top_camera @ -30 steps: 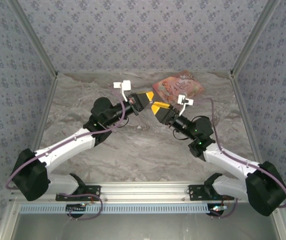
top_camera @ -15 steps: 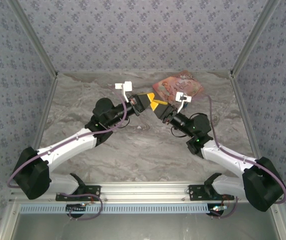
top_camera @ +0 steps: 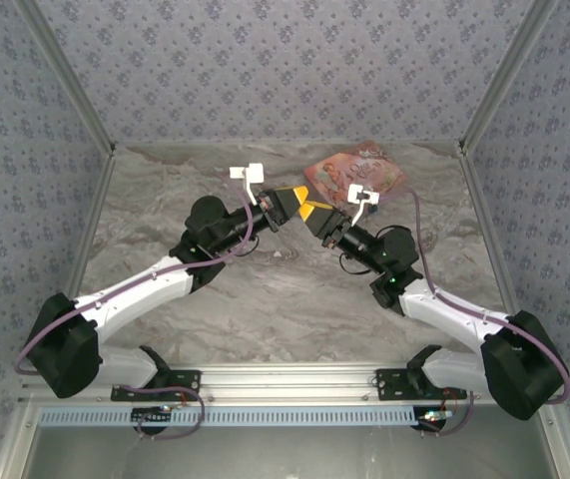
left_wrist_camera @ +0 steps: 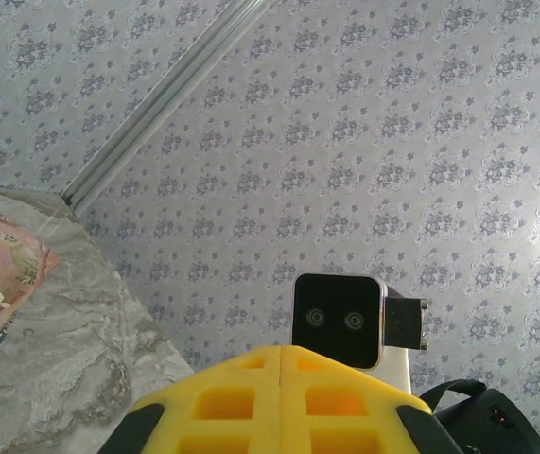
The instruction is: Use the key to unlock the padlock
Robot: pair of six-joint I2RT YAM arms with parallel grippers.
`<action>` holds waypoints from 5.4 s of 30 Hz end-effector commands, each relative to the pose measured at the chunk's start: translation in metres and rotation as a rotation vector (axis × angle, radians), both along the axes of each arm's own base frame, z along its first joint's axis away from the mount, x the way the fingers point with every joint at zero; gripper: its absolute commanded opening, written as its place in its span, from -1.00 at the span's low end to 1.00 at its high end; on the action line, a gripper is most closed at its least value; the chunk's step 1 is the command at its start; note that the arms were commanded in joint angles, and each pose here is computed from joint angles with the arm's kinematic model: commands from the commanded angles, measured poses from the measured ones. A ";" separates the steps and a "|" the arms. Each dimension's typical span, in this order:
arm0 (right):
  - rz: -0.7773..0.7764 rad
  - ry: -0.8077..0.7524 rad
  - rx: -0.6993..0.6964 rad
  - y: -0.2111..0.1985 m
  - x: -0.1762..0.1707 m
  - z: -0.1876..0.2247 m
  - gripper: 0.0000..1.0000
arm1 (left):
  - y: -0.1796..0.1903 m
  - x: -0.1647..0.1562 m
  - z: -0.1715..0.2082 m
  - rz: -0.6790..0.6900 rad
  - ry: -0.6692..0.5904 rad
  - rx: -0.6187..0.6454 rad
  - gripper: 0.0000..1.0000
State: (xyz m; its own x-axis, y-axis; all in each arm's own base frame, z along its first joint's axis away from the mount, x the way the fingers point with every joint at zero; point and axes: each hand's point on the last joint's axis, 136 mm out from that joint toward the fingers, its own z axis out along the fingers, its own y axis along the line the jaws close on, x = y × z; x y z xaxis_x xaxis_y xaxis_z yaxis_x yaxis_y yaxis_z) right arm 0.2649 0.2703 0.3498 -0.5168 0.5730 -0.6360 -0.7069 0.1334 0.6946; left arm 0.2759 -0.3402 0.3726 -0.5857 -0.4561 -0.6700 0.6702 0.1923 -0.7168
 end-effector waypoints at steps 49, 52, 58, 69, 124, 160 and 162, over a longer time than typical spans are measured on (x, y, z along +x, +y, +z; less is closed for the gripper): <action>-0.521 0.470 -0.968 -0.134 -0.032 -0.177 -1.00 | 0.002 0.088 -0.159 0.213 0.477 0.580 0.98; -0.528 0.506 -0.987 -0.141 -0.037 -0.185 -1.00 | -0.022 0.105 -0.181 0.177 0.531 0.590 0.99; -0.539 0.533 -0.947 -0.145 -0.043 -0.187 -1.00 | -0.052 0.134 -0.221 0.153 0.622 0.599 0.99; -0.533 0.527 -0.926 -0.144 -0.044 -0.184 -1.00 | -0.085 0.155 -0.261 0.089 0.701 0.595 0.98; -0.484 0.514 -0.936 -0.131 -0.038 -0.190 -1.00 | 0.127 0.115 -0.315 0.334 0.797 0.701 0.83; -0.112 0.511 -0.814 -0.089 0.059 -0.236 -1.00 | 0.031 0.026 -0.255 -0.111 0.163 0.553 0.85; -0.118 0.531 -0.834 -0.091 0.059 -0.242 -1.00 | 0.026 0.031 -0.259 -0.113 0.157 0.554 0.85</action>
